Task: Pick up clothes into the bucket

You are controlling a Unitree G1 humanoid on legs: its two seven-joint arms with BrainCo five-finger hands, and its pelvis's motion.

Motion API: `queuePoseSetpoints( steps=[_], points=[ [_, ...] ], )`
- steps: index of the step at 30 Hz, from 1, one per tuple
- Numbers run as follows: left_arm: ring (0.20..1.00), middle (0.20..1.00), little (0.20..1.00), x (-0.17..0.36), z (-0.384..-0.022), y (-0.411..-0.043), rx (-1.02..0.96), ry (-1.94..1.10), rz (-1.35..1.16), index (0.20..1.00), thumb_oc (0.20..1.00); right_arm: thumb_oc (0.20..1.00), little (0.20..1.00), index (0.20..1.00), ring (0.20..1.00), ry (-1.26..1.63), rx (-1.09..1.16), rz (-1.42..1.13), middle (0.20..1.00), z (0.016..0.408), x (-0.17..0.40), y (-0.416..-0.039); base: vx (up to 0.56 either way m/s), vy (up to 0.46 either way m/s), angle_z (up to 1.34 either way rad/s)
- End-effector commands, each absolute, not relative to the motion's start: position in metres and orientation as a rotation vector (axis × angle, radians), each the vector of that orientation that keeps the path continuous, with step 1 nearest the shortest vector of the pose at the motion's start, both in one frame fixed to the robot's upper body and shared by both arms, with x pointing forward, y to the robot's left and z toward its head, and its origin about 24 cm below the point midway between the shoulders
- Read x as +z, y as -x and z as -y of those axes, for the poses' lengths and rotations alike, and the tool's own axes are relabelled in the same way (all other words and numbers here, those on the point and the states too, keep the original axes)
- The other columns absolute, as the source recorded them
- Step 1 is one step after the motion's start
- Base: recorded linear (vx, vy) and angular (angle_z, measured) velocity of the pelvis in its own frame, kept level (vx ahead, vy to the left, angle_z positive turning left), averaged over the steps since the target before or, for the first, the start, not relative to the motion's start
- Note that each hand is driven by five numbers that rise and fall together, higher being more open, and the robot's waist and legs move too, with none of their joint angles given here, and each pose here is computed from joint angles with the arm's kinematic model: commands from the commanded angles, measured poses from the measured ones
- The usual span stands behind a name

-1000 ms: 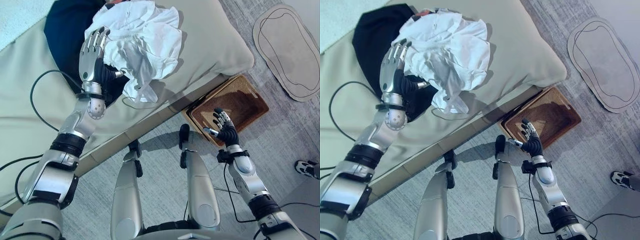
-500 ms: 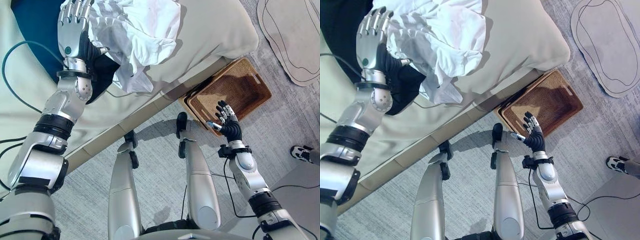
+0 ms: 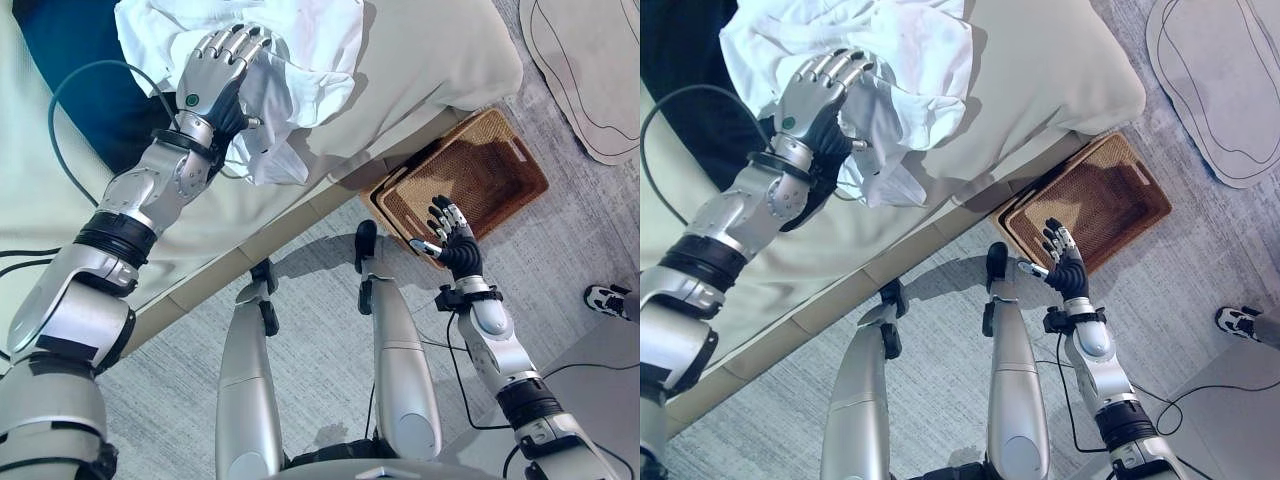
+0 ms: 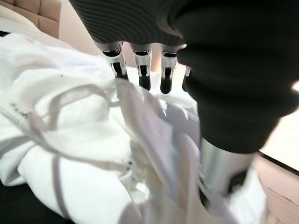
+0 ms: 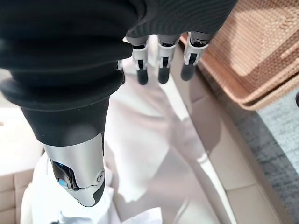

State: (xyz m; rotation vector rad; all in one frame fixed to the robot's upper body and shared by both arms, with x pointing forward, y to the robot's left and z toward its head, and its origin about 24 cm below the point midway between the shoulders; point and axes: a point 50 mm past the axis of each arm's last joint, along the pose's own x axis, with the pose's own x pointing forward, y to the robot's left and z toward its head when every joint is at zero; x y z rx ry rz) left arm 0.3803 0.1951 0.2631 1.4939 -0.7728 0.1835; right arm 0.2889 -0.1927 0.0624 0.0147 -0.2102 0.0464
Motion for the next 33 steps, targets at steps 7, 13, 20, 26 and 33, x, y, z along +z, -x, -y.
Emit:
queuePoseSetpoints(
  steps=[7, 13, 20, 26, 33],
  points=[
    [0.200, 0.200, 0.200, 0.253, -0.209, -0.380, 0.191, -1.455, 0.716, 0.200, 0.200, 1.000, 1.000, 1.000, 1.000, 0.006, 0.018, 0.238, 1.000, 0.211, 0.060, -0.274, 0.00, 0.000, 0.00],
    [0.200, 0.200, 0.200, 0.244, -0.212, -0.379, 0.188, -1.441, 0.696, 0.200, 0.200, 1.000, 1.000, 1.000, 1.000, 0.005, 0.023, 0.232, 1.000, 0.209, 0.059, -0.274, 0.00, 0.000, 0.00],
    [0.200, 0.200, 0.200, 0.220, -0.207, -0.370, 0.147, -1.373, 0.699, 0.200, 0.200, 1.000, 1.000, 1.000, 1.000, 0.011, -0.001, 0.219, 1.000, 0.210, 0.056, -0.276, 0.02, -0.003, 0.00],
    [0.200, 0.200, 0.200, 0.202, -0.199, -0.353, 0.115, -1.233, 0.744, 0.200, 0.200, 1.000, 1.000, 1.000, 1.000, 0.002, -0.029, 0.208, 1.000, 0.211, 0.053, -0.276, 0.07, -0.045, 0.01],
    [0.200, 0.200, 0.200, 0.207, -0.200, -0.334, 0.077, -1.190, 0.815, 0.200, 0.200, 1.000, 1.000, 1.000, 1.000, 0.020, -0.005, 0.175, 1.000, 0.206, 0.046, -0.276, 0.09, -0.039, 0.10]
  ],
)
